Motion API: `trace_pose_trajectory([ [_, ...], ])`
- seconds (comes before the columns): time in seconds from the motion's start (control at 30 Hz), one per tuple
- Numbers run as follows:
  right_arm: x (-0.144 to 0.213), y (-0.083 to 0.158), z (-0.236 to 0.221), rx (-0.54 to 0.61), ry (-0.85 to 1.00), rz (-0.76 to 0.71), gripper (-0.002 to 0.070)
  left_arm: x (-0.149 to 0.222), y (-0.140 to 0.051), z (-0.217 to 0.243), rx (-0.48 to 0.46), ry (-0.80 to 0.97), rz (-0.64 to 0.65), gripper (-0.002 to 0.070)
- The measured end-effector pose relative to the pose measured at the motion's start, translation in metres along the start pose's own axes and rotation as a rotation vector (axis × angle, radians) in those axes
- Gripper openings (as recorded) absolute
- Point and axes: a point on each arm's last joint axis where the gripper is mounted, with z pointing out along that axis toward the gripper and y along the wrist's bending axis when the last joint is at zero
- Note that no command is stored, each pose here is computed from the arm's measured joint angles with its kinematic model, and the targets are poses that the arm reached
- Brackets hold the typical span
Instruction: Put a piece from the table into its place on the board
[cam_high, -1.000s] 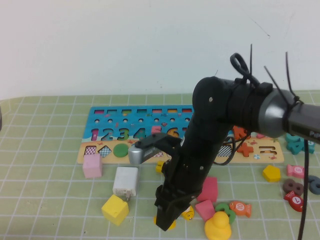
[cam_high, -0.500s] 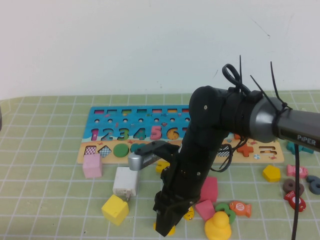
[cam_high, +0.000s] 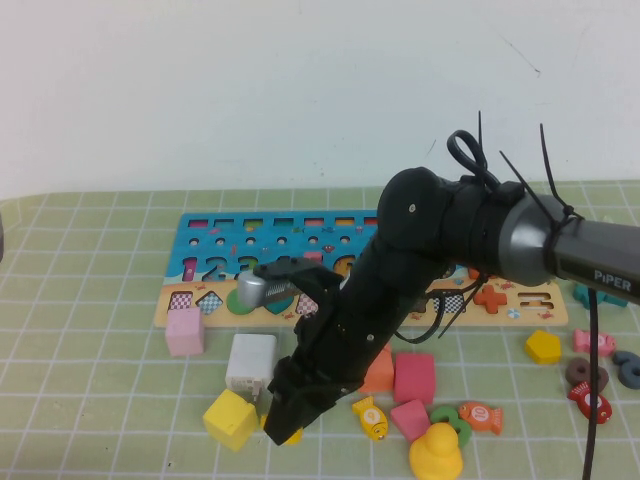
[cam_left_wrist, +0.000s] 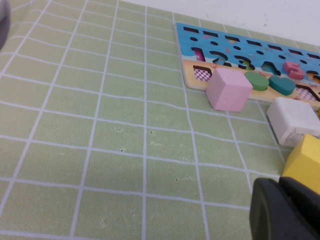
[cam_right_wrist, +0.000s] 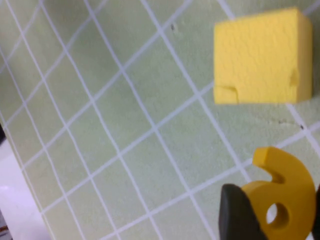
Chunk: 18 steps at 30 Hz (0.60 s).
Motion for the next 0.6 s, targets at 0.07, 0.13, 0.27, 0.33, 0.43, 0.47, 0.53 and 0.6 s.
trace_pose_trajectory([
  [0.07,-0.001,0.0,0.0,-0.003,-0.011,0.002,0.0298,0.0,0.0,0.0,0.0,0.0,0.0,-0.0001],
  [0.13,-0.001,0.0,0.0,-0.001,-0.013,0.001,0.0338,0.0,0.0,0.0,0.0,0.0,0.0,-0.0001],
  [0.27,-0.002,-0.002,-0.001,0.002,-0.019,0.005,0.0432,0.0,0.0,0.0,0.0,0.0,0.0,-0.0001],
  [0.33,-0.002,-0.005,-0.003,0.002,-0.025,0.025,0.0452,0.0,0.0,0.0,0.0,0.0,0.0,-0.0001],
  [0.43,-0.002,-0.012,-0.009,0.0,-0.042,0.071,0.0461,0.0,0.0,0.0,0.0,0.0,0.0,-0.0001],
  [0.47,-0.002,-0.016,-0.012,-0.002,-0.05,0.088,0.0459,0.0,0.0,0.0,0.0,0.0,0.0,-0.0001],
  [0.53,-0.001,-0.022,-0.018,0.003,-0.064,0.116,0.0446,0.0,0.0,0.0,0.0,0.0,0.0,-0.0001],
  [0.6,-0.001,-0.026,-0.026,0.008,-0.08,0.127,0.0413,0.0,0.0,0.0,0.0,0.0,0.0,-0.0001],
])
